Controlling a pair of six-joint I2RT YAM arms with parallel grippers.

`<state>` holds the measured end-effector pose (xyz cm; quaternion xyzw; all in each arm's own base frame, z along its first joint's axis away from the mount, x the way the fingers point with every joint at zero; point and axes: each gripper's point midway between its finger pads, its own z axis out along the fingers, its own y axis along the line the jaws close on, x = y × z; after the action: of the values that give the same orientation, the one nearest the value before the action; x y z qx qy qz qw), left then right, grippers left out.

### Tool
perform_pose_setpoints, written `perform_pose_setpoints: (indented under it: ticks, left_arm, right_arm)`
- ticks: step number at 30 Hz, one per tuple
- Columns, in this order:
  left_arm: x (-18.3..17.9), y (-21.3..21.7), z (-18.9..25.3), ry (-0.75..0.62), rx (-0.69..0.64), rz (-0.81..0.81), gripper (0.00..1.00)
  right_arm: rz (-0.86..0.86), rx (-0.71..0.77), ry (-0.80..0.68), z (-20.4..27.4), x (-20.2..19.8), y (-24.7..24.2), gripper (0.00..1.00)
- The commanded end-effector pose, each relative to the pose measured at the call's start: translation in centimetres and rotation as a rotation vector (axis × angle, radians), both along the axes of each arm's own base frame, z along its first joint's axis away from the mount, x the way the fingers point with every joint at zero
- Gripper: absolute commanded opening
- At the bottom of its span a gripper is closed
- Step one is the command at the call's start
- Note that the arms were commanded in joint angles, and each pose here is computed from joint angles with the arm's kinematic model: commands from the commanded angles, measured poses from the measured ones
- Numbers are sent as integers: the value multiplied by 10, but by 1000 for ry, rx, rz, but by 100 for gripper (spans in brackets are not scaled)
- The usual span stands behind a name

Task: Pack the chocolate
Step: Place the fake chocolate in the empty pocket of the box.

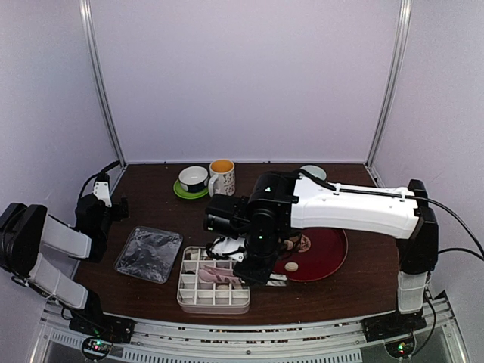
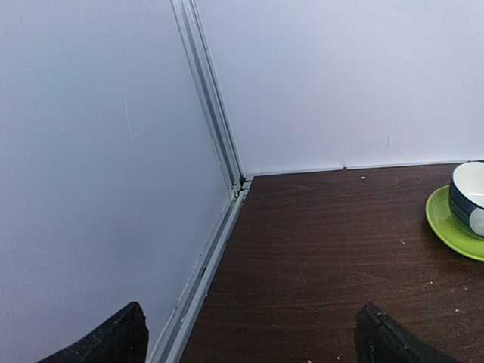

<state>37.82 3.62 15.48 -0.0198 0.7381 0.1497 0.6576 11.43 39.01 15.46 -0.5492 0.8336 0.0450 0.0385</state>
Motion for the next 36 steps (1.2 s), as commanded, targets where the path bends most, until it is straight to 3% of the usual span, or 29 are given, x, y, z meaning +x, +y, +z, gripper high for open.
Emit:
perform_pose_setpoints:
  ticks: [1, 15, 22, 28, 36]
  left_arm:
    - [4, 2, 13, -46, 7, 0, 98]
    - [4, 1, 13, -45, 7, -1, 98]
    - [4, 1, 13, -44, 8, -1, 98]
    - [4, 2, 13, -45, 8, 1, 98]
    - [4, 1, 13, -45, 8, 0, 98]
  right_arm:
    - [0, 14, -9, 2, 5, 3, 29]
    - [-25, 22, -65, 7, 16, 2, 28]
    - [-132, 117, -160, 26, 35, -16, 27]
    - [-162, 171, -230, 52, 56, -24, 20]
    - [-226, 348, -344, 82, 91, -25, 19]
